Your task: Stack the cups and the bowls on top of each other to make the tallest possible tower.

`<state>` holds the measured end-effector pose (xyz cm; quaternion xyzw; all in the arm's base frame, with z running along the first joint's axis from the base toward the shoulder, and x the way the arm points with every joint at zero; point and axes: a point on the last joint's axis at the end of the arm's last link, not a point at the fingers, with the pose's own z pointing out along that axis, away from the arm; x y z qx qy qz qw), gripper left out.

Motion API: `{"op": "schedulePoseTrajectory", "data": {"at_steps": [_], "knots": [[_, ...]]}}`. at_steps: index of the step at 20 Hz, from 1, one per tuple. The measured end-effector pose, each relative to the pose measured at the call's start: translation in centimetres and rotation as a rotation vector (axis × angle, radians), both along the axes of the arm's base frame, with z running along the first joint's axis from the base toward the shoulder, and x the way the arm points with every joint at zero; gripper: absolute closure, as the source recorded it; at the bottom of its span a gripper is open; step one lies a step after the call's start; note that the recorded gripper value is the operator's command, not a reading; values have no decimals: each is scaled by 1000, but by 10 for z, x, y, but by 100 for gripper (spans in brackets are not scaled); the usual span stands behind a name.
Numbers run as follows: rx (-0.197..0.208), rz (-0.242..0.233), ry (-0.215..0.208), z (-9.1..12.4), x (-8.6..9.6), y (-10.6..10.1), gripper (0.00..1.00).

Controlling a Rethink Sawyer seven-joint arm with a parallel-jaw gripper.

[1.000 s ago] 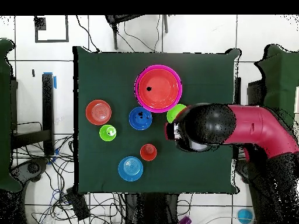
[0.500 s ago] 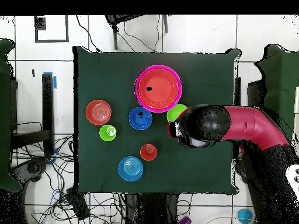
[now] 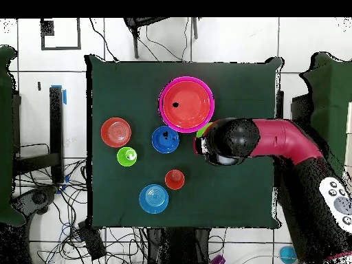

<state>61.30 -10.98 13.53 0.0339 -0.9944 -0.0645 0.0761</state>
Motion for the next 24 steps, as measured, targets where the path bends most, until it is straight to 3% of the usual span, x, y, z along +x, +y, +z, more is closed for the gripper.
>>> {"op": "schedulePoseTrajectory", "data": {"at_steps": [12, 17, 24], "knots": [[19, -8, 16, -23, 2, 4, 0], [24, 5, 32, -31, 0, 15, 0], [15, 31, 9, -28, 16, 33, 0]]}}
